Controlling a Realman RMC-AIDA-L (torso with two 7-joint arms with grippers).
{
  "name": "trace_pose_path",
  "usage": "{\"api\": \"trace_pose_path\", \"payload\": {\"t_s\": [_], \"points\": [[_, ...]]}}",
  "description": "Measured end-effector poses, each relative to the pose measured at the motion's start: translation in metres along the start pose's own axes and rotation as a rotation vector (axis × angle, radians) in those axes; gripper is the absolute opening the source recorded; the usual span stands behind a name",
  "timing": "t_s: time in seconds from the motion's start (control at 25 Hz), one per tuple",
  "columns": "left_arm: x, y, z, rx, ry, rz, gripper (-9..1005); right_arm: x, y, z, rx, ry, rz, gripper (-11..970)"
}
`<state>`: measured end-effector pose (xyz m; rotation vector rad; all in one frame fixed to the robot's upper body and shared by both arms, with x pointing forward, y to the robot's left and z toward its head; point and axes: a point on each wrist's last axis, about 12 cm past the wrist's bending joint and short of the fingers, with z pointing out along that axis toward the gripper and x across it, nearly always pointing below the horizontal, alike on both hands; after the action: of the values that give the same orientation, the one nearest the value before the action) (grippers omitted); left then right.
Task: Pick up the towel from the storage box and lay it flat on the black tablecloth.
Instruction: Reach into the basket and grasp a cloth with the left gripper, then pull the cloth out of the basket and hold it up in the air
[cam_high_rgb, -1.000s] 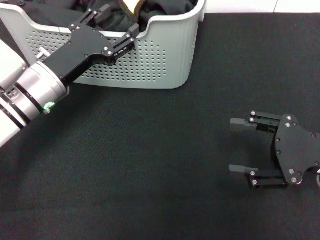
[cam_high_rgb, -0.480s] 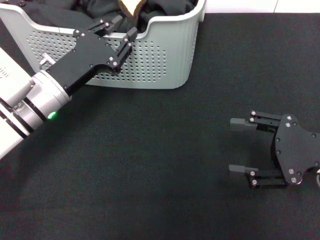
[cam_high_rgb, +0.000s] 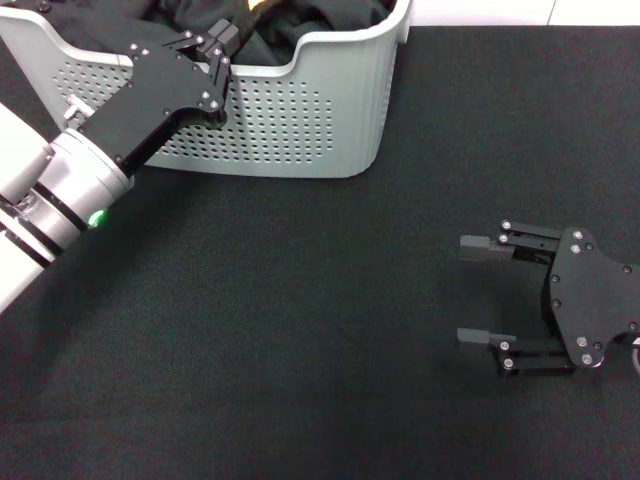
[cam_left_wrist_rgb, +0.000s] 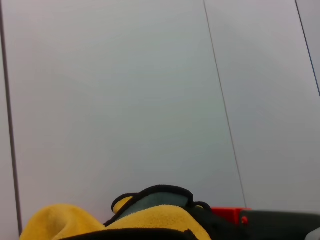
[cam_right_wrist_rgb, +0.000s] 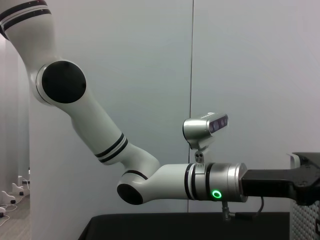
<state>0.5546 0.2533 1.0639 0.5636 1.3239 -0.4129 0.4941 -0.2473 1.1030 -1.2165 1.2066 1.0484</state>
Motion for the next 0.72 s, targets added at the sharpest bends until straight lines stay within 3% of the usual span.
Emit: {"api": "trace_pose_path", "payload": {"t_s": [0.44, 0.72], "points": [[-0.007, 0.001, 0.001, -0.009, -0.056, -0.030, 34, -0.001, -0.001, 0.001, -0.004, -0.001, -0.003, 769], [-0.016, 0.004, -0.005, 0.016, -0.135, -0.186, 20, -0.001, -0.001, 0.001, -0.005, -0.001, -0.004, 769]]}}
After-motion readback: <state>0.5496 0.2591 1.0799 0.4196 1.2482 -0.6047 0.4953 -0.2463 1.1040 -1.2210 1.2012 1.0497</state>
